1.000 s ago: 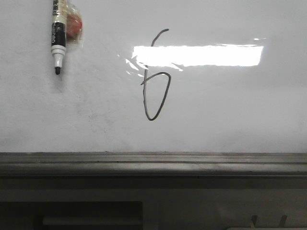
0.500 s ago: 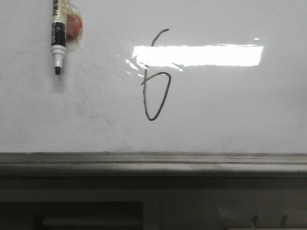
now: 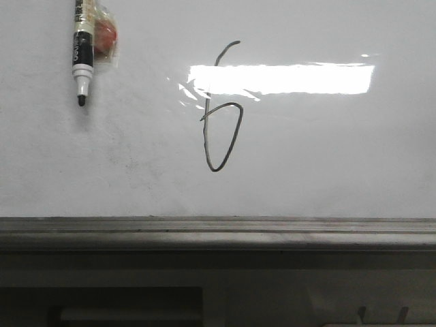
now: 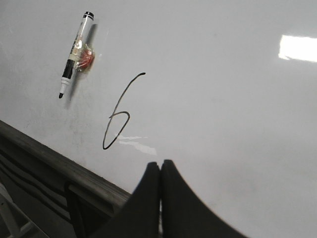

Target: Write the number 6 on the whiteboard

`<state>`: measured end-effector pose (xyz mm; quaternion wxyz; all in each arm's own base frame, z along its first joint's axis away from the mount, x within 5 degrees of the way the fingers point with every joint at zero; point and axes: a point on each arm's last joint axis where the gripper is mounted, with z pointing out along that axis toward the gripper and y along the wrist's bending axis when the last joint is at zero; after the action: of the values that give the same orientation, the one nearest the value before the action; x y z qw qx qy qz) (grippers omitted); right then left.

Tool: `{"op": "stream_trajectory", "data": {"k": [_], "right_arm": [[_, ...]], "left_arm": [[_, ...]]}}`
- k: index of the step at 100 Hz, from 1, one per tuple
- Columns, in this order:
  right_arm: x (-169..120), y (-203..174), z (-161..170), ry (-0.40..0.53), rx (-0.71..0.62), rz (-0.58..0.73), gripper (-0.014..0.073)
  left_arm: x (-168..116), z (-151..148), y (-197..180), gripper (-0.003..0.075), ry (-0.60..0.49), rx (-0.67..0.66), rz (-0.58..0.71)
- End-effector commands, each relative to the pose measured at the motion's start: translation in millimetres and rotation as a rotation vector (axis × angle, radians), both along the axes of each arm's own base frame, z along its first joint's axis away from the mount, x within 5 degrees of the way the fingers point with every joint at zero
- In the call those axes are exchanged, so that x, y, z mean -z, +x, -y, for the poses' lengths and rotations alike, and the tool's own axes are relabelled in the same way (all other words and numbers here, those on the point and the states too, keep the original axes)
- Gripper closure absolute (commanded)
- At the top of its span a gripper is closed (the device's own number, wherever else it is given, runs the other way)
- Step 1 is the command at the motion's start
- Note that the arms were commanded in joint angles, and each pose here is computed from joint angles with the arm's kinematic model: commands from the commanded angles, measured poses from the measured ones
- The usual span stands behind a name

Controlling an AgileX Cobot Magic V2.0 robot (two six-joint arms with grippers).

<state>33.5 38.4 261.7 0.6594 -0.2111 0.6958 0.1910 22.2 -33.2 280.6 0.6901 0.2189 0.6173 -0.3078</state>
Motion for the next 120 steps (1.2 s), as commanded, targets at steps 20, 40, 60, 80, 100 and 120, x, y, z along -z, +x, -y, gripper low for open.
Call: {"op": "stream_trajectory", "data": {"k": [20,40,60,80,100,120], "right_arm": [[-13,1,3,0.048,0.041,0.053,0.0667],[-13,1,3,0.048,0.041,0.053,0.0667],[-13,1,3,0.048,0.041,0.053,0.0667],[-13,1,3,0.048,0.041,0.053,0.0667],[-13,1,3,0.048,0.041,0.053,0.0667],[-13,1,3,0.048,0.041,0.053,0.0667]], "left_arm": [[-12,-4,1,0.0740,-0.066,-0.036,0.032],[-12,-4,1,0.0740,-0.066,-0.036,0.032],[-12,-5,2,0.0740,-0.048,-0.056,0.057],[0,-8,13,0.0740,0.086,-0.209,0.072],[22,-18,27,0.0740,0.079,-0.477,0.099],[56,-22,30,0.0740,0.109,-0.573,0.078]]}}
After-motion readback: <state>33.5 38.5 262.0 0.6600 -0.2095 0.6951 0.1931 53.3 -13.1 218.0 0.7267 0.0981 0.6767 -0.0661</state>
